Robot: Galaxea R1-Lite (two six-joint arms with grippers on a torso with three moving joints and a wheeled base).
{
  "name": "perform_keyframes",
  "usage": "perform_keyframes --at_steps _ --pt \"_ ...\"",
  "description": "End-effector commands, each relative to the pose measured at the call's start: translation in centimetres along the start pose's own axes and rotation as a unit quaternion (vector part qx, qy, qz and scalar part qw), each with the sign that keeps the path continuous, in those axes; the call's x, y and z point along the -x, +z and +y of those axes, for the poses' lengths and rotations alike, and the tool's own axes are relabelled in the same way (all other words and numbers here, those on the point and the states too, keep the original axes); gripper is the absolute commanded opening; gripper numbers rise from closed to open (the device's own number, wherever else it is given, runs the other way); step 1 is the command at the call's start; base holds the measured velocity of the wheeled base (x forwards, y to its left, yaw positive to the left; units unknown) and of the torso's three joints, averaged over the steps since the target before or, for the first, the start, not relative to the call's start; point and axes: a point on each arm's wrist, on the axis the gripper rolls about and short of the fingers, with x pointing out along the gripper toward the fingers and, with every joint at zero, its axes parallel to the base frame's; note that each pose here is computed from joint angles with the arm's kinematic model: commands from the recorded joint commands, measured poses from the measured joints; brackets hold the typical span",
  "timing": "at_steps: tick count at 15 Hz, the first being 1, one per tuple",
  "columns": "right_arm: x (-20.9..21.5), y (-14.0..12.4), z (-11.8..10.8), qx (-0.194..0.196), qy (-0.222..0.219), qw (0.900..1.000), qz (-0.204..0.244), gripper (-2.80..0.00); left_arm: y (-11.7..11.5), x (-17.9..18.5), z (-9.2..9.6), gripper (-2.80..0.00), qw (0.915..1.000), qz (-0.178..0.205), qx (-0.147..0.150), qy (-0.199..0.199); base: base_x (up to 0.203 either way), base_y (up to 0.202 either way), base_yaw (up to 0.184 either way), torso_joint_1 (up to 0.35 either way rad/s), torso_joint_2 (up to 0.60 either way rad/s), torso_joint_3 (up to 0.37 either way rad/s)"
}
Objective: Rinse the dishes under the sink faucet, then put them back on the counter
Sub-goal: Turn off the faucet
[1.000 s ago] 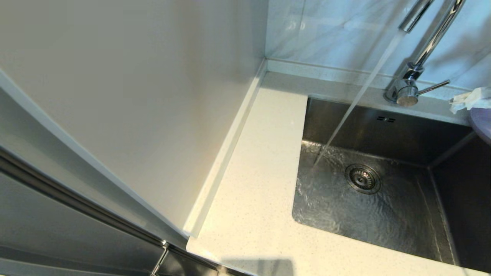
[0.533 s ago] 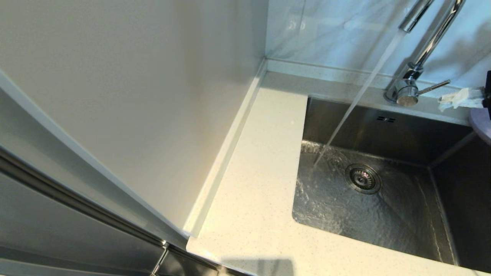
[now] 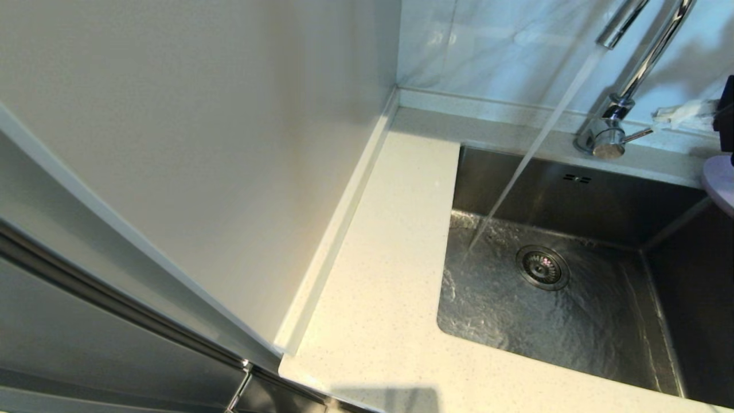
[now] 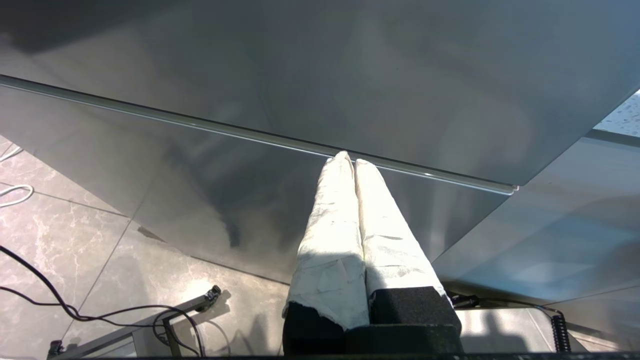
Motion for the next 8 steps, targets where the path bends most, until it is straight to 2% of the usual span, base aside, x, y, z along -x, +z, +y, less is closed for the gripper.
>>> perform_keyframes --at_steps 1,8 --pt "-0.29 0.26 -0.26 0.011 0.006 1.0 -0.008 -2.8 0.0 0.0 0.0 -2.8 1.0 0.0 0.0 0.0 0.0 0.0 0.0 0.0 0.0 0.0" --pt "-0.31 0.6 -0.25 0.012 0.01 1.0 -0.019 -2.8 0.0 0.0 0.0 -2.8 1.0 0.0 0.001 0.0 0.0 0.0 0.0 0.0 0.0 0.0"
